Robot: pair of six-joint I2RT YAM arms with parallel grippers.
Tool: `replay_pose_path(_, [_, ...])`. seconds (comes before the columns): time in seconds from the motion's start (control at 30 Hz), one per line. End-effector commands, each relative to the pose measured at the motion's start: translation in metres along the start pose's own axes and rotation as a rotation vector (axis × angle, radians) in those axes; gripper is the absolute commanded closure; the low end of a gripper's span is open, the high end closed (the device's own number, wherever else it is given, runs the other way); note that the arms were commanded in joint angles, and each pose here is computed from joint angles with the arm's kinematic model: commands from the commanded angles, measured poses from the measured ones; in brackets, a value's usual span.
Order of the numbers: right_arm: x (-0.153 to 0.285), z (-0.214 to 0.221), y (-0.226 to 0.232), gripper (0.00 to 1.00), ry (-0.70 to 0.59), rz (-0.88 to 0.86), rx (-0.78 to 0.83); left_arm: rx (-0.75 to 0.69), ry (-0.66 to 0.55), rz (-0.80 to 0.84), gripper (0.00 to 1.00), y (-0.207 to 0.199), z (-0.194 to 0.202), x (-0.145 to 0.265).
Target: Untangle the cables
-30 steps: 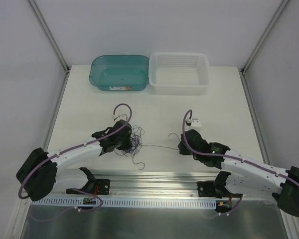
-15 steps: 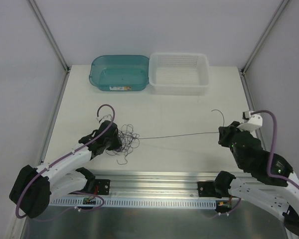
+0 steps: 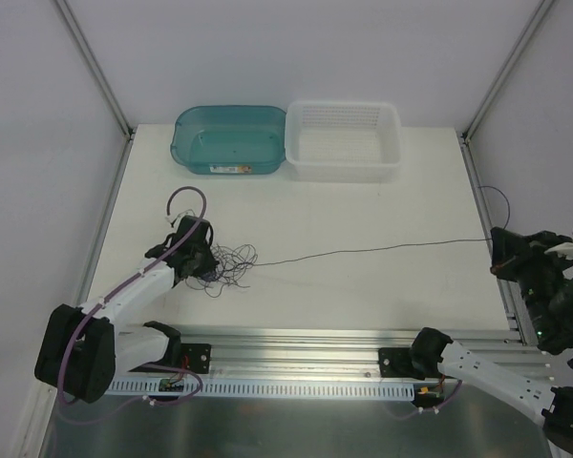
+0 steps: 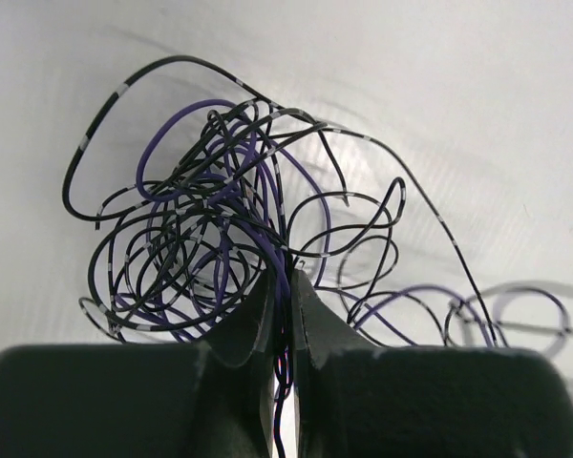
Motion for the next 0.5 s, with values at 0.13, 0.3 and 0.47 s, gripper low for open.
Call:
replay_pose_path(0.13, [0.015,-0.036,-0.019,0.99,-0.065,-0.005,0.061,0.054,-0.056,-0.089,1.0,0.016,-0.042,-0.001])
replay_pose_path(0.3, [0.017,-0.038,-0.019,0.99,-0.047,-0.023,0.069,0.131,-0.052,-0.152,1.0,0.035,-0.063,-0.008])
replay_pose_path(0.47, [0.019,-0.036,-0.025,0.99,-0.045,-0.03,0.057,0.25,-0.054,-0.212,1.0,0.061,-0.092,-0.015])
Point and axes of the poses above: each gripper's point midway between its finger pads, its own x axis back along the fingers, its own y axis along the line the jaws close on, z = x × y, the point moved 4 cm from there along x, back along the fingers, and after that the axes turned 2 degrees about -x, right-handed, at the moved point
